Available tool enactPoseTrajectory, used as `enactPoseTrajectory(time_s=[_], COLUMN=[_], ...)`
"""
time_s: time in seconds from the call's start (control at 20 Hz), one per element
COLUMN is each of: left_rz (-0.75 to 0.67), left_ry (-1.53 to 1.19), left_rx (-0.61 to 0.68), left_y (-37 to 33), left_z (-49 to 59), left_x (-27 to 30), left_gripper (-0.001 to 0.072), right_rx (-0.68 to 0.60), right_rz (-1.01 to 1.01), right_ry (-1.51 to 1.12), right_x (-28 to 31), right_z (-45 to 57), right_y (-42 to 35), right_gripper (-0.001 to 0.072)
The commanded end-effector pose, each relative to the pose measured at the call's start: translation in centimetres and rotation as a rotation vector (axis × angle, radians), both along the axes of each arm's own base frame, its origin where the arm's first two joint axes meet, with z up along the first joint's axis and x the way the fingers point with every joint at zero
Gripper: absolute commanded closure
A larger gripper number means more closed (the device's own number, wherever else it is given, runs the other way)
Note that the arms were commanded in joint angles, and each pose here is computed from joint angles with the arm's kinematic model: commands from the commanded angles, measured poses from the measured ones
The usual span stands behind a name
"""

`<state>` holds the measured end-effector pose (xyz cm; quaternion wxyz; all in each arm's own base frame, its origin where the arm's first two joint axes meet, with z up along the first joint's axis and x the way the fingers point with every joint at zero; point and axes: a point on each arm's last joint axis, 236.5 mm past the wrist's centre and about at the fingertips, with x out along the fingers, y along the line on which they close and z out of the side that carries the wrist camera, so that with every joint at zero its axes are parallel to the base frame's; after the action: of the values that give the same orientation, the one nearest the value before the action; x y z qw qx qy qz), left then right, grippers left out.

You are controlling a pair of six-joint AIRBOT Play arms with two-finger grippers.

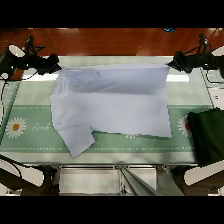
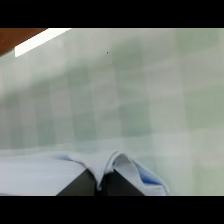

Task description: Fold the shirts.

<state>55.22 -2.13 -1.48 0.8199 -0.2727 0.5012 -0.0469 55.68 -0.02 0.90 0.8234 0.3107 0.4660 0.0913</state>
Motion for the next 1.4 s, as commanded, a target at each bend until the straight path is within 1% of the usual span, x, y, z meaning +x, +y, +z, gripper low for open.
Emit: enactPoseTrajectory(time_s=[0.0,0.05,0.15,0.4,0.75,0.8,0.85,0.9,0.95,1.05,1.15,1.2,1.35], left_rz=[-0.145,-0.193,-0.233,-0.281,-0.292,-0.294,-0.304,-0.342,-0.400,-0.412,-0.360,-0.328,-0.170], left_ry=[0.083,0.136,0.213,0.359,0.402,0.410,0.438,0.475,0.511,0.569,0.573,0.558,0.473], left_rx=[0.013,0.004,-0.016,-0.056,-0.079,-0.083,-0.096,-0.108,-0.107,-0.115,-0.132,-0.131,-0.117], left_y=[0.2,0.3,-0.3,-2.7,-2.2,-2.1,-2.3,-2.5,-2.2,-0.9,0.6,1.3,4.0], left_z=[-0.8,-1.3,-3.2,-7.8,-7.7,-7.7,-7.5,-7.2,-6.7,-5.5,-3.8,-3.2,-2.7], left_x=[-2.8,-4.4,-6.6,-10.2,-11.3,-11.5,-12.3,-13.4,-14.8,-16.6,-17.6,-18.3,-21.4], left_gripper=[0.0693,0.0694,0.0693,0.0694,0.0693,0.0693,0.0618,0.0355,0.0203,0.0200,0.0200,0.0200,0.0200], right_rx=[0.002,-0.031,-0.080,-0.058,-0.063,-0.064,-0.067,-0.075,-0.088,-0.107,-0.139,-0.175,-0.281], right_rz=[0.125,0.160,0.203,0.192,0.193,0.191,0.191,0.202,0.197,0.151,0.114,0.093,-0.010], right_ry=[0.128,0.186,0.268,0.355,0.384,0.383,0.386,0.403,0.423,0.457,0.472,0.478,0.488], right_x=[-3.5,-4.9,-7.0,-9.2,-9.9,-9.8,-9.9,-10.4,-11.0,-12.1,-13.6,-14.7,-19.6], right_z=[-1.6,-2.7,-4.9,-7.9,-8.4,-8.4,-8.4,-8.4,-8.3,-7.2,-5.2,-4.1,-2.9], right_y=[0.7,0.3,0.4,0.9,0.8,0.8,0.7,0.6,-0.1,-2.4,-4.9,-6.5,-10.8], right_gripper=[0.0689,0.0689,0.0689,0.0689,0.0688,0.0643,0.0385,0.0301,0.0301,0.0303,0.0304,0.0304,0.0304])
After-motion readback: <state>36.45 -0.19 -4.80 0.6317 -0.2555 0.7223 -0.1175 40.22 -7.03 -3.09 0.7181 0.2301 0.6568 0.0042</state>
